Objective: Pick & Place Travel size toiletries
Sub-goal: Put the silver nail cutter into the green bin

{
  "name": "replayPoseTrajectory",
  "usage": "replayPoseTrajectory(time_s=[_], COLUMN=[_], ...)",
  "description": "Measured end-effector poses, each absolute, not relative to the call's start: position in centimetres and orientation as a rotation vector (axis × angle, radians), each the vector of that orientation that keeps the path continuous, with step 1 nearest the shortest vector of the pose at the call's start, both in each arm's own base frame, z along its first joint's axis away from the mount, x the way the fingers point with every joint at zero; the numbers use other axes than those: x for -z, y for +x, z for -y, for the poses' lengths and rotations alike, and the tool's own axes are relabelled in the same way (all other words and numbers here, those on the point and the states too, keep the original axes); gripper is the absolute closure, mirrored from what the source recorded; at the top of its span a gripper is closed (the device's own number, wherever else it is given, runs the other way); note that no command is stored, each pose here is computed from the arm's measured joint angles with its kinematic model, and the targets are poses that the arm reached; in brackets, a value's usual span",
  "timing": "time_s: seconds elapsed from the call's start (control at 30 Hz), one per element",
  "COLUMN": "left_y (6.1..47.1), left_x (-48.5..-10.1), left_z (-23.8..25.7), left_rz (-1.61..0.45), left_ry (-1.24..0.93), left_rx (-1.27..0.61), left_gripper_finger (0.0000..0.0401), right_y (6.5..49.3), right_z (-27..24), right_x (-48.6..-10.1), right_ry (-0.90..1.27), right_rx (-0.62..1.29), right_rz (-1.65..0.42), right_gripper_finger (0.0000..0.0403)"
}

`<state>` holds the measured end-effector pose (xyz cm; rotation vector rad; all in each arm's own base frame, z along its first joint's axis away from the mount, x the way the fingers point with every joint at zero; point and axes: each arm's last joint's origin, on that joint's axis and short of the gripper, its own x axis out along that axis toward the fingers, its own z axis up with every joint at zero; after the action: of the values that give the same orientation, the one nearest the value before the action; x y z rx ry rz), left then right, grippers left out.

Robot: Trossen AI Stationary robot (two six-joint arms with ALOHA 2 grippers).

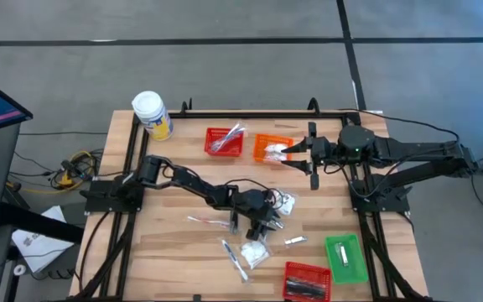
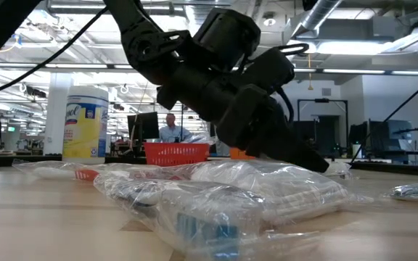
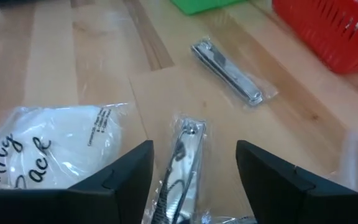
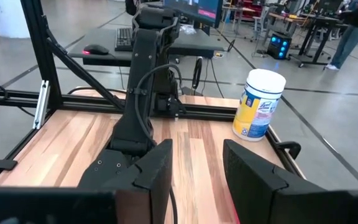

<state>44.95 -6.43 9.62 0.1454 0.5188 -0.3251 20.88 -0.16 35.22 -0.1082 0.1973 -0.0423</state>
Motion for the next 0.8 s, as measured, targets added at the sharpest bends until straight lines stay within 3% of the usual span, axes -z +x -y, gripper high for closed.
replayPoseTrajectory(time_s=[0.4,0.8], left_y=[44.82,44.79], left_x=[-9.25,-9.00], left_z=[5.96,5.91], left_rz=[-0.604,-0.616], left_ry=[0.115,0.120], left_rx=[0.311,0.302], left_gripper_finger=[0.0210,0.0270], right_y=[20.89,20.89], right_z=[0.16,0.16], right_x=[-35.27,-35.28], right_ry=[-0.108,-0.108], right_rx=[0.043,0.043], right_rz=[-0.192,-0.191], right_gripper_finger=[0.0267,0.0265])
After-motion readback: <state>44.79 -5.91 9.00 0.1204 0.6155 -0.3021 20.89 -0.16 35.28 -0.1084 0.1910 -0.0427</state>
